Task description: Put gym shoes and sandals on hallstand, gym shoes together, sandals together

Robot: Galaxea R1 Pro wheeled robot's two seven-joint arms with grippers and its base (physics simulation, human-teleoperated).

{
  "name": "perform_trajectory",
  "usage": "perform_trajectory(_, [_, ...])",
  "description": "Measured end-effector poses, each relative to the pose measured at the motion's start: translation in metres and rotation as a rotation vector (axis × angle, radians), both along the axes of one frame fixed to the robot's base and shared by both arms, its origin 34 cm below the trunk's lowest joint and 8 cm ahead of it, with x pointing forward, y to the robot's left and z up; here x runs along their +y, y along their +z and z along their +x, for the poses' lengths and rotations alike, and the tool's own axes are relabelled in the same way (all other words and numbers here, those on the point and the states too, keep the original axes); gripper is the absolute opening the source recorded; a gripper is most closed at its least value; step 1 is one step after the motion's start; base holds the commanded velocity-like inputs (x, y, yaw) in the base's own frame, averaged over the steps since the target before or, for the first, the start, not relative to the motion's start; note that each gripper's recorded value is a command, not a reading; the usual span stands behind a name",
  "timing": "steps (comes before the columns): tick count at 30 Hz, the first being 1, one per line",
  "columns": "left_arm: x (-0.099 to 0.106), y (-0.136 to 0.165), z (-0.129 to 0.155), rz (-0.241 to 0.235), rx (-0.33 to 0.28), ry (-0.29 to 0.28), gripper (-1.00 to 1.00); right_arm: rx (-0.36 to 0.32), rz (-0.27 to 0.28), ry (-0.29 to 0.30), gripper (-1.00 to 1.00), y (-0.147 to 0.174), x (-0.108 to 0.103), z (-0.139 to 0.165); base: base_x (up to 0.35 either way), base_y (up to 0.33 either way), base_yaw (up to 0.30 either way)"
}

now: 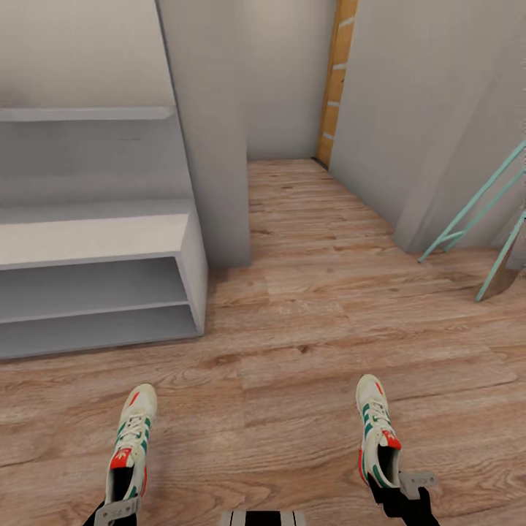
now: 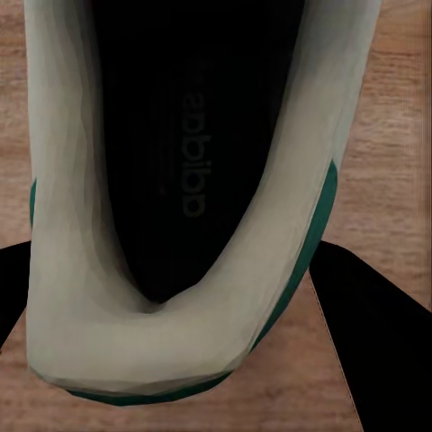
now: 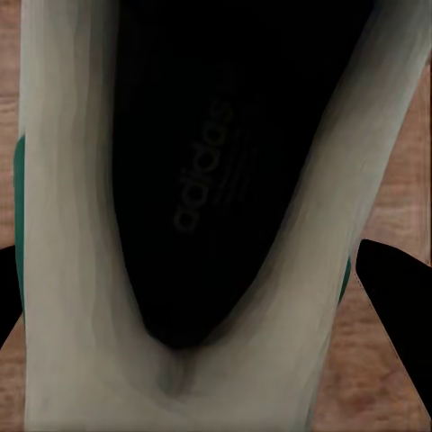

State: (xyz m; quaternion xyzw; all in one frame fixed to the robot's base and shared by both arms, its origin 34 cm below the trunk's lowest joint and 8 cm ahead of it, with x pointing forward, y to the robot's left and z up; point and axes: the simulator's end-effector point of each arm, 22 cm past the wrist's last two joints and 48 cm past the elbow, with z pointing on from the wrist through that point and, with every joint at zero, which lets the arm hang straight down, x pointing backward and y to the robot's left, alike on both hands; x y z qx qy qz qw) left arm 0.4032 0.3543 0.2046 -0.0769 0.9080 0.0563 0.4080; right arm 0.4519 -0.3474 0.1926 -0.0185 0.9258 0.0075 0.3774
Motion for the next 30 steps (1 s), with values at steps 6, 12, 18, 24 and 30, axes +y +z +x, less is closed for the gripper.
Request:
perform_trajectory(6, [0.0, 0.012, 0.009, 0.001, -0.035, 0.002, -1.0, -0.036, -0.01, -0.014, -1.0, 0.012, 0.0, 0.009, 0.0, 0.0, 0.0])
perform_trajectory(12, [0.001, 0.023, 0.018, 0.003, -0.065, 0.004, -1.0, -0.052, -0.006, -0.016, -1.0, 0.02, 0.002, 0.012, 0.0, 0.0, 0.0])
perform_trajectory(18, [0.001, 0.034, 0.023, 0.003, -0.078, 0.004, -1.0, -0.06, -0.002, -0.017, -1.0, 0.031, 0.004, 0.016, 0.0, 0.0, 0.0])
perform_trajectory(24, [0.001, 0.048, 0.027, 0.003, -0.078, 0.004, -1.0, -0.06, -0.003, -0.018, -1.0, 0.045, 0.004, 0.019, 0.0, 0.0, 0.0])
perform_trajectory(30, [0.001, 0.06, 0.03, 0.002, -0.076, 0.005, -1.0, -0.047, 0.001, -0.02, -1.0, 0.055, 0.005, 0.018, 0.0, 0.0, 0.0])
